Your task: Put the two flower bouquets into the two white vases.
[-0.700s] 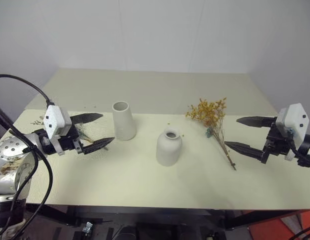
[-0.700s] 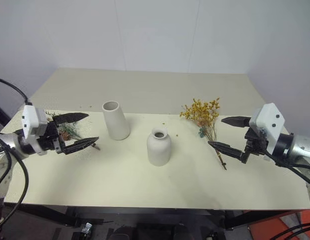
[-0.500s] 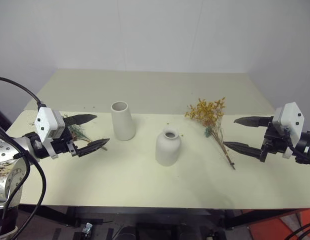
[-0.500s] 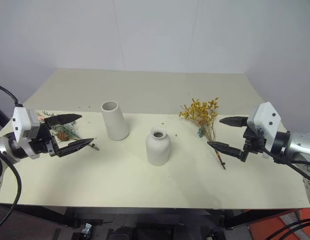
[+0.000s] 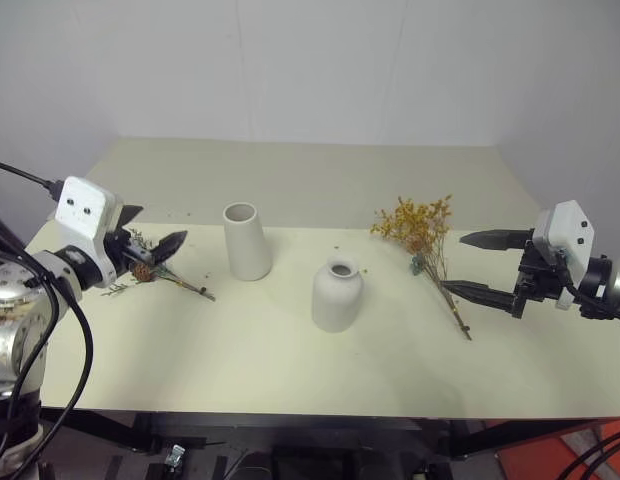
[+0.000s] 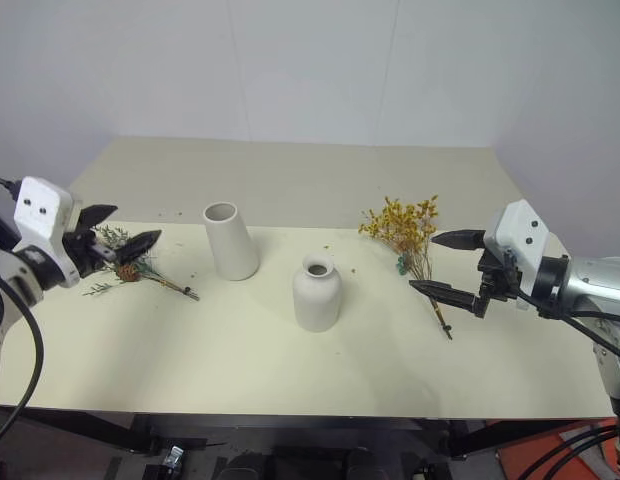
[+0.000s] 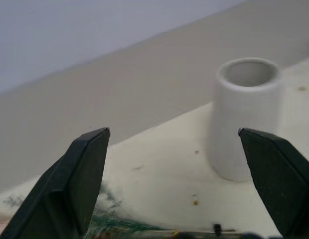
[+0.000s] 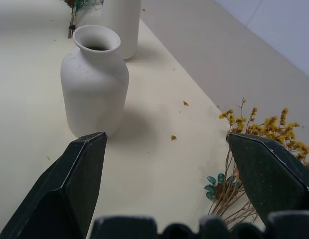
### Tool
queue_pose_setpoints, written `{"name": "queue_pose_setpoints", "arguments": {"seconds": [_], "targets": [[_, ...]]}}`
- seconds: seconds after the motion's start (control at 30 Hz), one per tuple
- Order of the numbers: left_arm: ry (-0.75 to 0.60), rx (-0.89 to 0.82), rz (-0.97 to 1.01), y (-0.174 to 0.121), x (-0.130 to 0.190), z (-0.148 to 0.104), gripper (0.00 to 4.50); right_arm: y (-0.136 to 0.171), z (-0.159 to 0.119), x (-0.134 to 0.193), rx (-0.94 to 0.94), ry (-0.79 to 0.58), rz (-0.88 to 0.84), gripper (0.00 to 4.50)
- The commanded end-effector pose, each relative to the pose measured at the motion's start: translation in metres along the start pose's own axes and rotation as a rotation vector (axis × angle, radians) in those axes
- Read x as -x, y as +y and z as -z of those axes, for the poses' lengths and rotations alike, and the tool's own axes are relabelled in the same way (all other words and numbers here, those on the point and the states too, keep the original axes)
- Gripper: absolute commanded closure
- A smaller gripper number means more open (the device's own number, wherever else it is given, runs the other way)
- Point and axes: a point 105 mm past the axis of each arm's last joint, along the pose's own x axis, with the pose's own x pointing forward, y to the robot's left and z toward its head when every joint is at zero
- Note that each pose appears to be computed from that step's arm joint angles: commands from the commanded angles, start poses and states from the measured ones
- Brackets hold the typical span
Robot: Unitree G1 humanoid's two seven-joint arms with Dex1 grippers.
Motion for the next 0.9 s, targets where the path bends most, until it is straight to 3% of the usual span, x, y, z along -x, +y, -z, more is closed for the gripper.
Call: {"name": "queue_pose_setpoints", "arguments": {"seconds": [0.03,0.23,0.37,0.6,0.7,0.9], "targets": [[0.052,0.135,-0.151,0.011,-0.008,-0.018,0.01,-0.004,-0.010,-0.001,0.050,-0.028,-0.004,0.00],[0.319,0.284,-0.341,0.015,-0.027,-0.019,0.01,-0.009,-0.013,-0.005,0.066,-0.032,-0.018,0.00],[0.425,0.496,-0.291,0.012,-0.049,-0.010,0.01,-0.013,-0.016,-0.006,0.094,-0.026,-0.039,0.00],[0.687,0.685,-0.298,0.010,-0.058,0.012,0.01,-0.018,-0.025,-0.012,0.141,-0.041,-0.075,0.00],[0.798,0.714,-0.365,0.009,-0.055,0.029,0.01,-0.019,-0.032,-0.018,0.161,-0.066,-0.094,0.00],[0.869,0.733,-0.407,0.002,-0.056,0.041,0.01,-0.020,-0.050,-0.037,0.214,-0.125,-0.145,0.00]]}}
